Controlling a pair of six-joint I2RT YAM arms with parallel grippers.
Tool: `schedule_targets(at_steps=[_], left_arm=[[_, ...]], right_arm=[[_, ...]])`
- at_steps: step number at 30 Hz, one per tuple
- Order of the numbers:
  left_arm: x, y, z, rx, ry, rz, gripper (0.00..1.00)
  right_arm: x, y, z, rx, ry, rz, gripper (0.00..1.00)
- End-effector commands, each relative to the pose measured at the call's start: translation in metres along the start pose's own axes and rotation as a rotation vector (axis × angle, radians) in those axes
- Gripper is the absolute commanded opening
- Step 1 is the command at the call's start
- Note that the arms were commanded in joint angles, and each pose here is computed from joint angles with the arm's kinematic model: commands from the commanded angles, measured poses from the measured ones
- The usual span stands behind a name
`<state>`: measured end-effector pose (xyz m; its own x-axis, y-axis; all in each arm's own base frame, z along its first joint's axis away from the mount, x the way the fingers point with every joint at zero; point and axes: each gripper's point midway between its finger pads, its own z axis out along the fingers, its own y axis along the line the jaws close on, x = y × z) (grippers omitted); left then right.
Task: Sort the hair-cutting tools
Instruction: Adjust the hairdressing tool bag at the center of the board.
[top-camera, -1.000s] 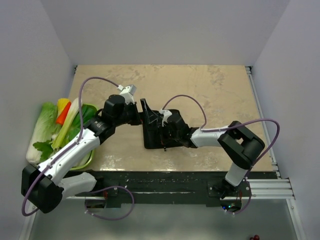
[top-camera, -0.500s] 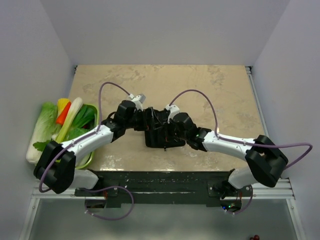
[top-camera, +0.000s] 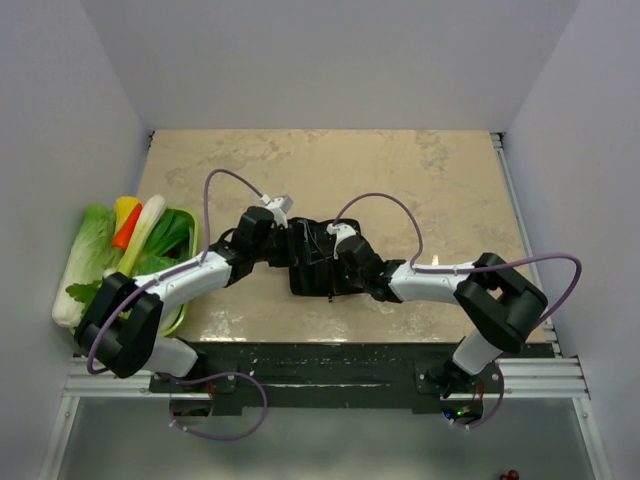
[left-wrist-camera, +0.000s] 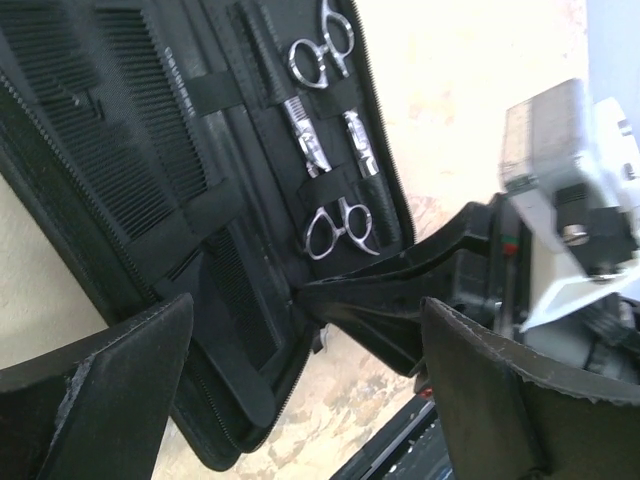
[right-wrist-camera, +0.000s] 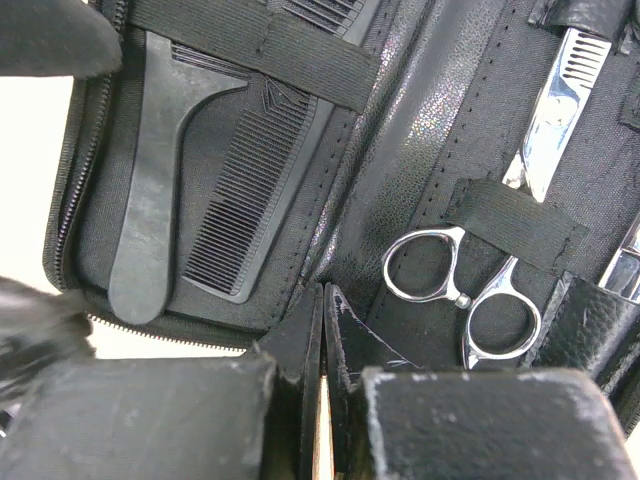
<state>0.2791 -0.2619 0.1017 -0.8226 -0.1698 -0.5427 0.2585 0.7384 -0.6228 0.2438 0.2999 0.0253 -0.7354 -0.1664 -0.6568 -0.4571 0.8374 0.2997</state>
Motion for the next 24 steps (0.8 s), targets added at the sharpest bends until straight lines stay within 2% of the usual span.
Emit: schedule_targets(at_steps=[1, 24], left_arm=[[-0.004, 0.004, -0.001, -0.011, -0.046, 0.019, 1.00], [0.010, 0.020, 0.005, -0.027, -0.071, -0.067, 1.00]], right_arm=[[-0.001, -0.002, -0.001, 0.015, -0.022, 0.003, 0.00], [0.041, 0.017, -0.022, 0.030, 0.070, -0.022, 0.00]])
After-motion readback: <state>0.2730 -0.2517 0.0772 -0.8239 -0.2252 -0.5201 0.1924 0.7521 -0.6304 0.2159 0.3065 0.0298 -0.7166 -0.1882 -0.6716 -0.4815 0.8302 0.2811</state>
